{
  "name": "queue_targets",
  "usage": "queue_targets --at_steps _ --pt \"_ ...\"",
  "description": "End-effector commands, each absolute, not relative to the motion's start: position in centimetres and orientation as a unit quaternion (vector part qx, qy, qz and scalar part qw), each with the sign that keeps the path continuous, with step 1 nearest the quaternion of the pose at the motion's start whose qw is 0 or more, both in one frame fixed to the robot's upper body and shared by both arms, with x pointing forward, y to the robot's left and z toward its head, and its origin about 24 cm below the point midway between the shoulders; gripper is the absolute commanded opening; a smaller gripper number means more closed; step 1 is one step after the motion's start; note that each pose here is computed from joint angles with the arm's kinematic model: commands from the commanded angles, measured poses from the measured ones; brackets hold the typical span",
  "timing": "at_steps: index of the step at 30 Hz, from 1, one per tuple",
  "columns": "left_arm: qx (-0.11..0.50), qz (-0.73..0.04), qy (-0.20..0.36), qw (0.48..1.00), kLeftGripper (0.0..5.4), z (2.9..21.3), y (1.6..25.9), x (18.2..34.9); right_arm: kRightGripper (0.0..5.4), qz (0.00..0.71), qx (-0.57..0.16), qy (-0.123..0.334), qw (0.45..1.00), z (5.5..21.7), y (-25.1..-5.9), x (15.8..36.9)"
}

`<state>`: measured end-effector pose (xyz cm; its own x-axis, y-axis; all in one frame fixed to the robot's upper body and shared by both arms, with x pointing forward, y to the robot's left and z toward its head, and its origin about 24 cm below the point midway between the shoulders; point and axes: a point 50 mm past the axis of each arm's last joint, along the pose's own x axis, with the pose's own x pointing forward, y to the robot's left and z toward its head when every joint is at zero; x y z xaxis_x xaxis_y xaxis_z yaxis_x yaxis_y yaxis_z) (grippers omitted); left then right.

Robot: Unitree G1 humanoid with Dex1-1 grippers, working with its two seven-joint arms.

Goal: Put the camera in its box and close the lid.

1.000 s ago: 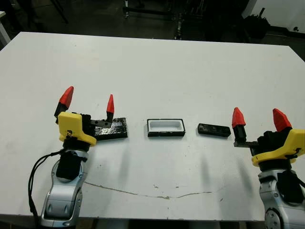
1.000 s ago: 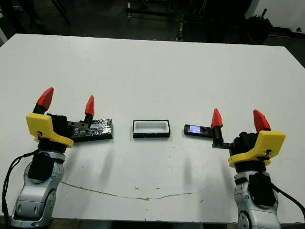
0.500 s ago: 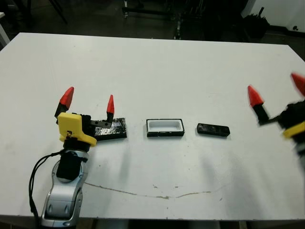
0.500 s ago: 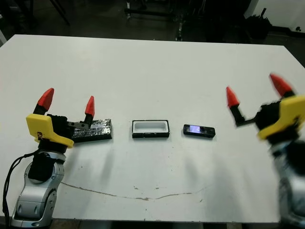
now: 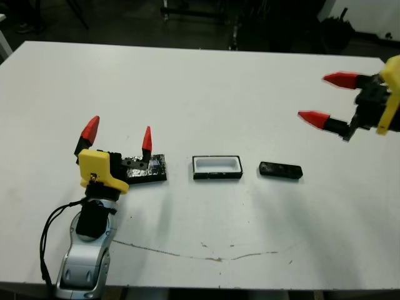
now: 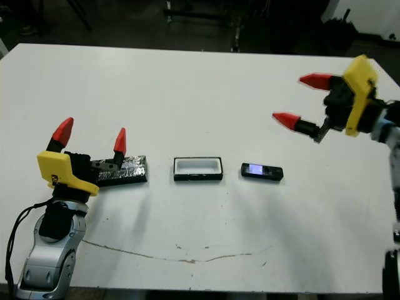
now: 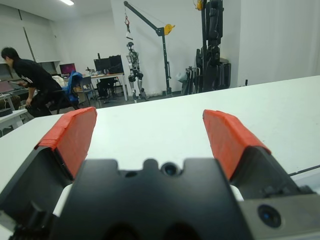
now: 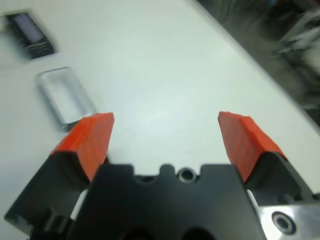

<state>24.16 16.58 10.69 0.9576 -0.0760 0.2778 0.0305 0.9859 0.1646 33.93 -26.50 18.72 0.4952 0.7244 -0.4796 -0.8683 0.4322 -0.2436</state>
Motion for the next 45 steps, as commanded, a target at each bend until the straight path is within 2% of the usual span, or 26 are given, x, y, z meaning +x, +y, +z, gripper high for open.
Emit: queue_targets --at_steps 1,5,11,16,22,28,37,45 --pt "0.086 -0.025 -0.136 0.987 5.4 10.5 16.7 24.2 5.38 0.523 -0.275 0.192 0.783 18.1 -25.8 34.6" --pt "0.08 -0.026 -0.134 0.987 5.4 10.4 16.7 24.2 5.38 0.566 -0.299 0.213 0.738 17.0 -25.0 34.8" --pt "0.083 -0.026 -0.135 0.987 5.4 10.4 16.7 24.2 5.38 0.581 -0.294 0.256 0.714 15.3 -24.7 35.0" --pt "0.083 -0.024 -0.134 0.987 5.4 10.4 16.7 24.2 5.38 0.593 -0.329 0.251 0.691 14.7 -24.1 35.0" --pt "0.082 -0.028 -0.133 0.987 5.4 10.4 16.8 24.3 5.38 0.594 -0.316 0.277 0.687 13.7 -24.1 34.9" --pt "0.085 -0.026 -0.133 0.987 5.4 10.5 16.7 24.2 5.38 0.598 -0.326 0.271 0.68 13.1 -24.1 34.7" --pt "0.083 -0.027 -0.133 0.987 5.4 10.5 16.8 24.2 5.38 0.593 -0.309 0.312 0.675 12.3 -24.3 34.4" --pt "0.082 -0.029 -0.135 0.987 5.4 10.5 16.8 24.3 4.42 0.585 -0.314 0.342 0.665 11.5 -24.8 34.1"
